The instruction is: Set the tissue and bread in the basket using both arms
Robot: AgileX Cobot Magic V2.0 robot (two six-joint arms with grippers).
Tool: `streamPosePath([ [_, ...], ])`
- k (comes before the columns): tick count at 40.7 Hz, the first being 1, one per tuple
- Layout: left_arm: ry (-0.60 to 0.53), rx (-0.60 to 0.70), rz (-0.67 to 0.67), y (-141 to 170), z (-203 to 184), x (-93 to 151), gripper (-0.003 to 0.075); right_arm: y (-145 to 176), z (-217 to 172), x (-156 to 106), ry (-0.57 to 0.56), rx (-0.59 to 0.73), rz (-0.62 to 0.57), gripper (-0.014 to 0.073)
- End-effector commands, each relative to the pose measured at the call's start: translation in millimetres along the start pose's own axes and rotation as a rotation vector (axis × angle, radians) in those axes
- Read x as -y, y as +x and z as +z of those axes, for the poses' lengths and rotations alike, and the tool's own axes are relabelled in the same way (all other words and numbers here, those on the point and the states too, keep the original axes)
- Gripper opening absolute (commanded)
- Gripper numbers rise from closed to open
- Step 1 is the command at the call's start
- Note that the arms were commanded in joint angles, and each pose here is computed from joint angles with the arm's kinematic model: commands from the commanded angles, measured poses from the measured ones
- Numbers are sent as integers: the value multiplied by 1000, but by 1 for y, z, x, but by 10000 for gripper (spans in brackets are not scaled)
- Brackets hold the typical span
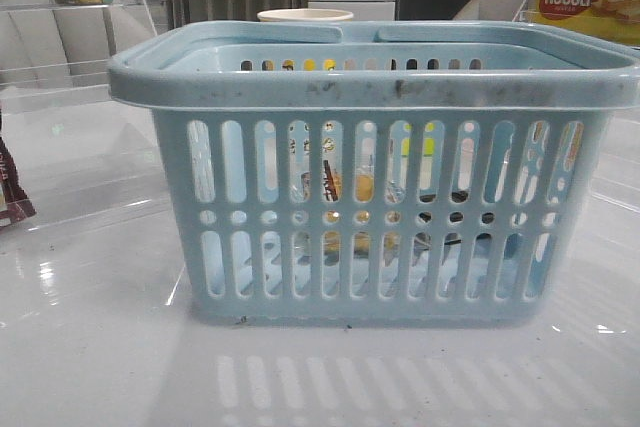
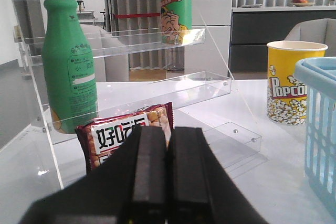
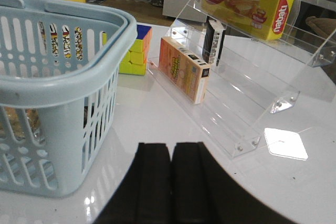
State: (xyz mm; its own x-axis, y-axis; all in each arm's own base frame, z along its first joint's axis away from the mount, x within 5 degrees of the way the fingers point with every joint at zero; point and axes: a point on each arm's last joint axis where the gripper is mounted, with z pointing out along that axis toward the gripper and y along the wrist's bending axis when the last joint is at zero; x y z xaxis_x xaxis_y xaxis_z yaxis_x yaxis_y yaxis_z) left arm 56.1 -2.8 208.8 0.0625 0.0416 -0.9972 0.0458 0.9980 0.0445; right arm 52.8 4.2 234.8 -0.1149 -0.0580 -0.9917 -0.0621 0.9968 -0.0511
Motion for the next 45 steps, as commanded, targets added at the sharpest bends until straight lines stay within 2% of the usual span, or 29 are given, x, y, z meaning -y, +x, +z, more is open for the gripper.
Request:
streamPosePath([
  [1, -5, 97, -17, -7, -2, -1, 93, 0, 1, 2, 34, 131, -6, 28],
  [12, -5, 97, -17, -7, -2, -1, 93, 31, 6, 3, 71, 181, 14, 28],
  [26, -5, 97, -17, -7, -2, -1, 93, 29, 5, 3, 73, 194, 13, 28],
  [32, -5, 97, -17, -7, -2, -1, 93, 23, 4, 4, 68, 262, 100, 28],
  [45, -5, 97, -17, -7, -2, -1, 93, 21, 3, 4, 67, 289, 95, 28],
])
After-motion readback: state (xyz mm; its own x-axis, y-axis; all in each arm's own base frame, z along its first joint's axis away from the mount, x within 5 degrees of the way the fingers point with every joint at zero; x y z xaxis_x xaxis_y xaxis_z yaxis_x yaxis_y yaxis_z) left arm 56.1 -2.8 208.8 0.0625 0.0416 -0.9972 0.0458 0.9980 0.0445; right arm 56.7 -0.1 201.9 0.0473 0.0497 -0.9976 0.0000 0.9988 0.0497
